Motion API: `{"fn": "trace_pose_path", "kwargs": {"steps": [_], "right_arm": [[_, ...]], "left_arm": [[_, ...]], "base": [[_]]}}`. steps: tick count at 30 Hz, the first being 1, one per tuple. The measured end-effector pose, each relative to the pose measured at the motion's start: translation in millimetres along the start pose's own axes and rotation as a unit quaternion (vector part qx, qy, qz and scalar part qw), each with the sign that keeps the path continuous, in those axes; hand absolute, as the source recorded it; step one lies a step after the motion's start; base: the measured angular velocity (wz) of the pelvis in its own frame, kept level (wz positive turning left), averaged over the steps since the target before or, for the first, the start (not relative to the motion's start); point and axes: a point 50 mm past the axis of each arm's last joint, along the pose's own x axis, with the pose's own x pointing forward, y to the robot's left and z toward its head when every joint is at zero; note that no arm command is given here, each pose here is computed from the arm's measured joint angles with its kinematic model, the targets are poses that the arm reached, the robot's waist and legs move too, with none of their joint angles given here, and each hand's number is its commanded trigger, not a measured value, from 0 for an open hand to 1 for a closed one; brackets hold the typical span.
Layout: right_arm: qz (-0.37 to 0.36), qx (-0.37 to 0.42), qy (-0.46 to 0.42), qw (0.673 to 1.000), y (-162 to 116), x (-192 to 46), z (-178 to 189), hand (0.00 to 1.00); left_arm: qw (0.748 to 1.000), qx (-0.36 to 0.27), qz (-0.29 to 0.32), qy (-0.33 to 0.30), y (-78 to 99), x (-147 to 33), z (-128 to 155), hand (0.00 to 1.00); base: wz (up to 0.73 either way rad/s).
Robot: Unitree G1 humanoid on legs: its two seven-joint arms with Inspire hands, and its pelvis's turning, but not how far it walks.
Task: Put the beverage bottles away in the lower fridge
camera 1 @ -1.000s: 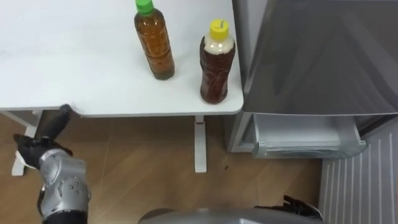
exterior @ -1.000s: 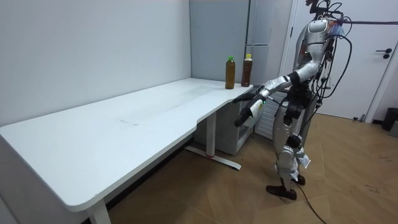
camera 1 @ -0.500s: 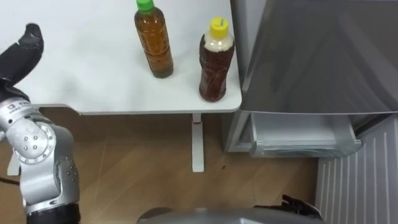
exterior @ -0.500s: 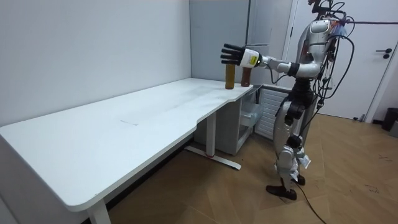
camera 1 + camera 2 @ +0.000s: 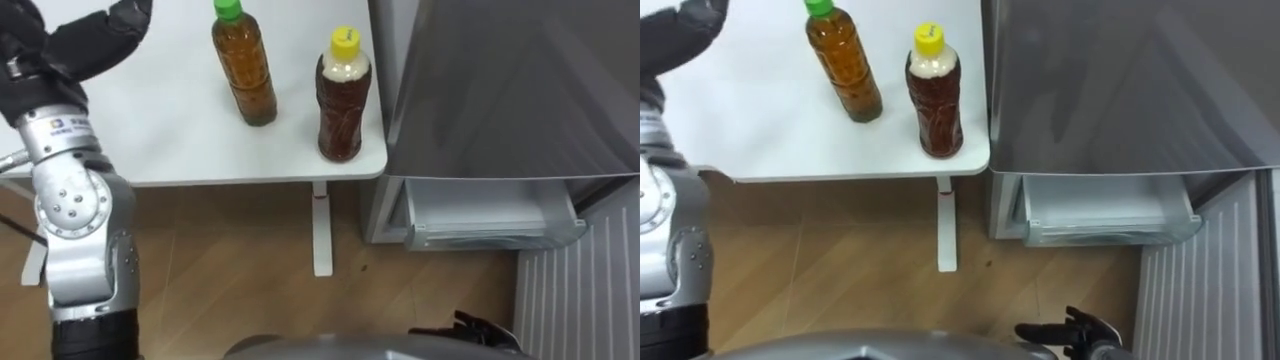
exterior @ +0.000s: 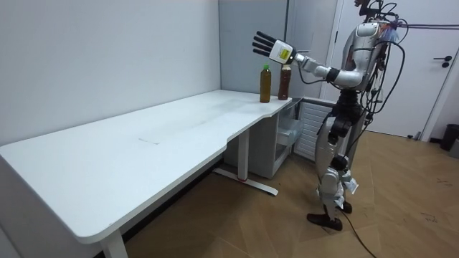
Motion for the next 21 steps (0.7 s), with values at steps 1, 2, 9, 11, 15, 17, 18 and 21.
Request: {"fn": "trace_pose_path", "kwargs": {"steps": [1, 2, 9, 11, 15, 17, 18, 21], "right_arm": [[0.003, -0.004, 0.0, 1.0, 1.0, 0.4, 1.3, 0.0], [0.004, -0.007, 0.0, 1.0, 1.6, 0.7, 2.1, 0.0], [0.008, -0.018, 0.001, 1.0, 4.2, 2.3, 7.8, 0.0], [0.008, -0.018, 0.001, 1.0, 4.1, 2.3, 7.8, 0.0], [0.008, -0.017, 0.003, 1.0, 3.5, 2.2, 7.3, 0.0], [0.008, -0.017, 0.004, 1.0, 3.4, 2.2, 6.9, 0.0], [0.008, -0.017, 0.005, 1.0, 3.4, 2.2, 6.8, 0.0], [0.01, -0.017, 0.006, 1.0, 3.3, 2.0, 6.3, 0.0]], "left_arm": [[1.0, -0.004, -0.02, 0.001, -5.6, -0.8, -0.2, 0.0], [1.0, -0.006, -0.03, 0.003, -8.4, -1.3, -0.4, 0.0], [0.988, -0.056, -0.139, 0.023, -29.1, -5.3, 1.8, 0.0], [0.986, -0.059, -0.156, 0.018, -31.2, -5.6, 4.6, 0.0], [0.98, -0.061, -0.188, 0.006, -35.6, -6.7, 10.5, 0.0], [0.977, -0.063, -0.204, 0.006, -38.4, -7.8, 10.6, 0.0], [0.976, -0.063, -0.208, 0.007, -38.9, -8.0, 10.4, 0.0], [0.973, -0.062, -0.223, 0.011, -40.4, -8.6, 9.6, 0.0]], "base": [[0.0], [0.0], [0.0], [0.0], [0.0], [0.0], [0.0], [0.0]]}}
